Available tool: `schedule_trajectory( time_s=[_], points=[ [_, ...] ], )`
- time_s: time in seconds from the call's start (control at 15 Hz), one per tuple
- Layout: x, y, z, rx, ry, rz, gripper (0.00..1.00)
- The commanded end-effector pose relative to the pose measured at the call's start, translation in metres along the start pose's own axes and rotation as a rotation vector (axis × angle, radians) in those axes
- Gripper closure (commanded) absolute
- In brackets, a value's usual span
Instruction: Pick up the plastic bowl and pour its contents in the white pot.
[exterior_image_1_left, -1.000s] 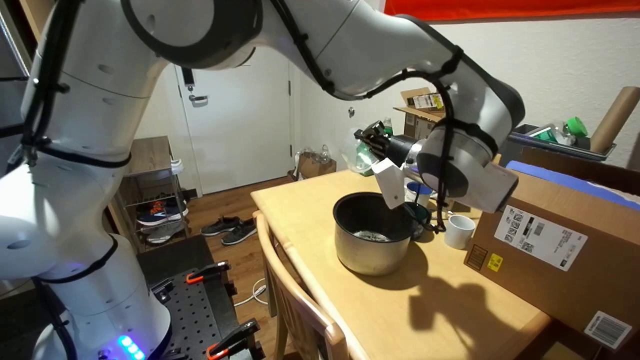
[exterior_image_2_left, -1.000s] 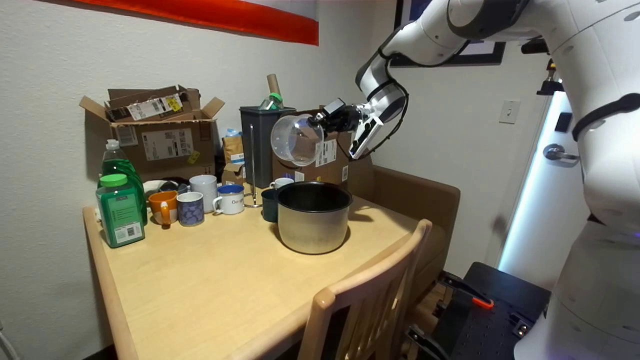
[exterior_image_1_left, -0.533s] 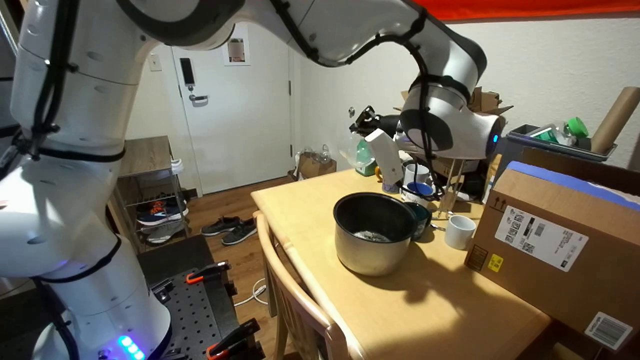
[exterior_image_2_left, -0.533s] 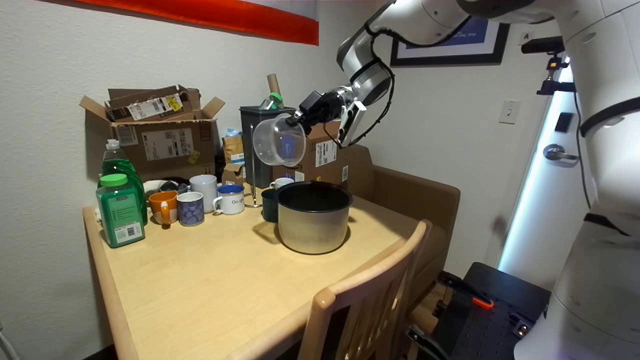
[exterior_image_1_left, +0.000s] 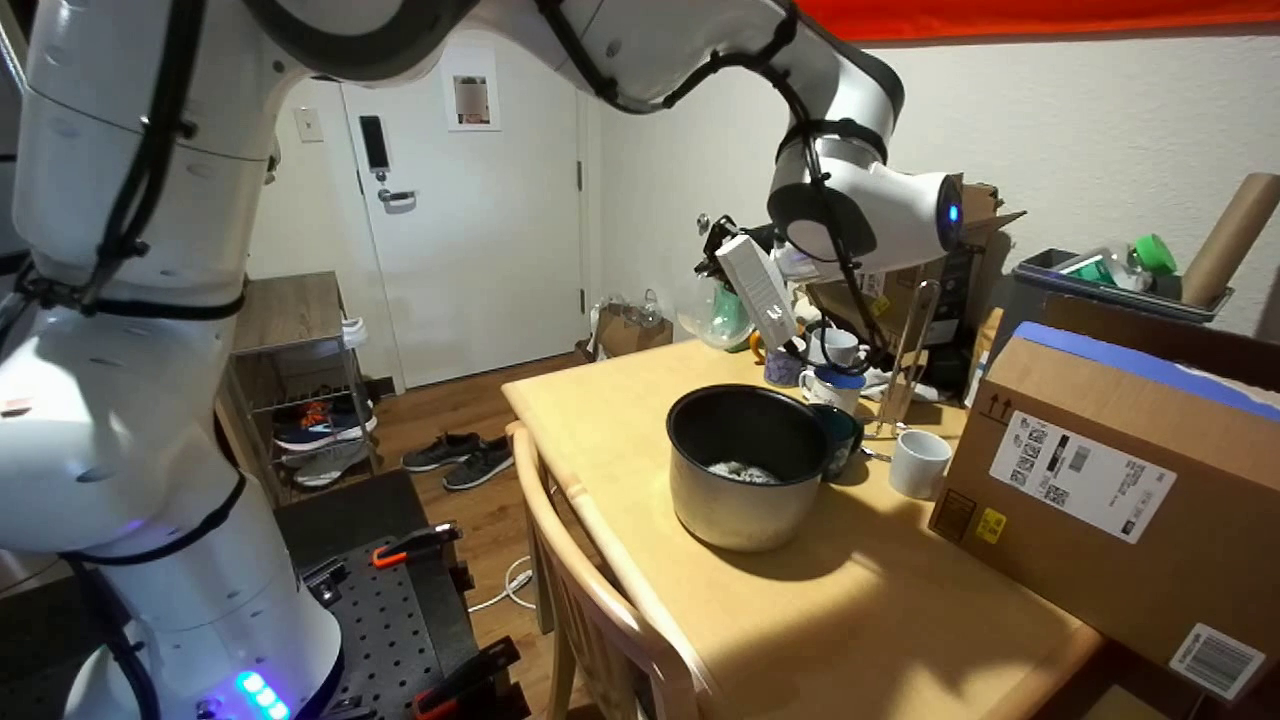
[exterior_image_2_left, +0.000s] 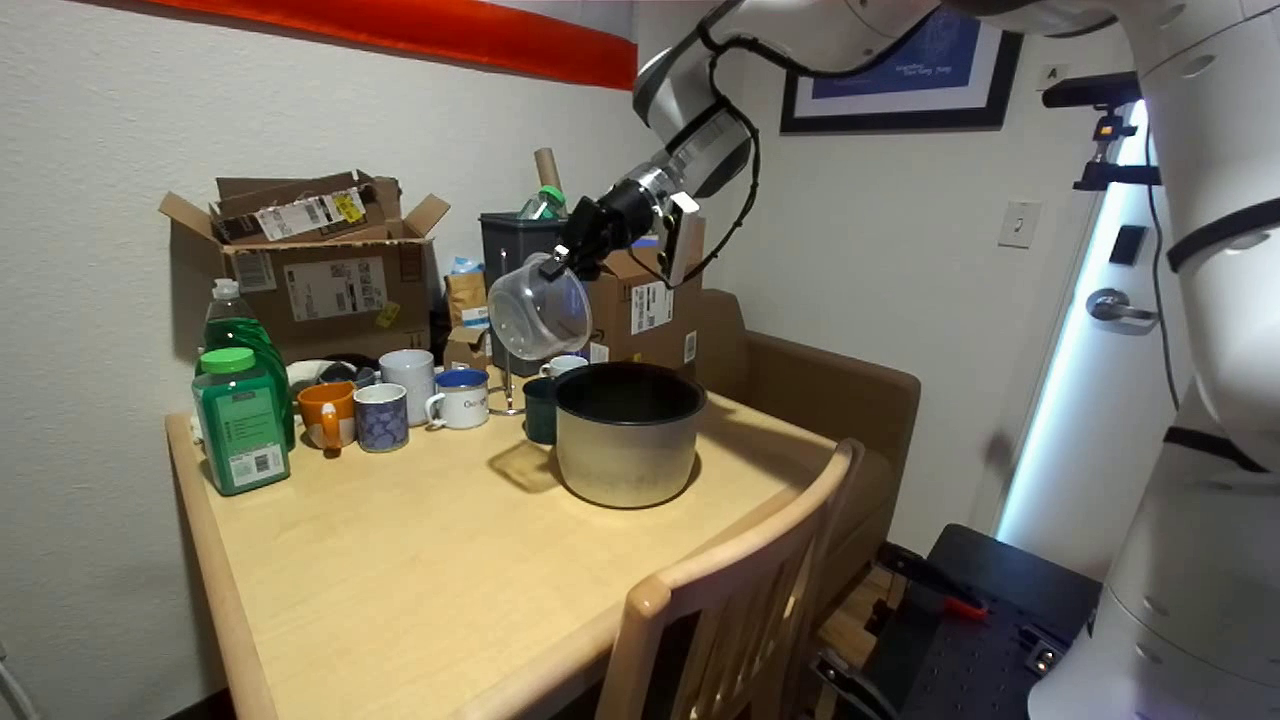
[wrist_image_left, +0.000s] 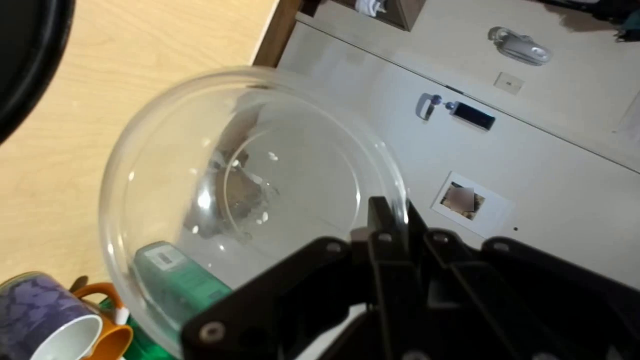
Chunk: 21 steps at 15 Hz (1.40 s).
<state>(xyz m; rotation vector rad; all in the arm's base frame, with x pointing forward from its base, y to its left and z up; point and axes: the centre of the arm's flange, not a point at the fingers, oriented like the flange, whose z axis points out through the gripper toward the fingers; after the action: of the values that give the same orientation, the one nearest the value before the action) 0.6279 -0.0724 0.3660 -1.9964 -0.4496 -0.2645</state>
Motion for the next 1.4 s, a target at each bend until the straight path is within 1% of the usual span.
schedule_trajectory(
  time_s=[0.0,0.33,0.53,0.67,0.8,1.13,1.33],
  points=[
    [0.006,-0.027,0.038,-0.121,-0.074,0.038,0.98],
    [0.014,-0.036,0.102,-0.278,-0.208,0.057,0.98],
    [0.010,-0.038,0.137,-0.368,-0.265,0.069,0.98],
    [0.005,-0.038,0.158,-0.409,-0.303,0.068,0.98],
    [0.003,-0.037,0.176,-0.455,-0.323,0.072,0.98],
    [-0.004,-0.032,0.210,-0.617,-0.343,0.068,0.98],
    [-0.006,-0.029,0.230,-0.693,-0.373,0.069,0.98]
  ],
)
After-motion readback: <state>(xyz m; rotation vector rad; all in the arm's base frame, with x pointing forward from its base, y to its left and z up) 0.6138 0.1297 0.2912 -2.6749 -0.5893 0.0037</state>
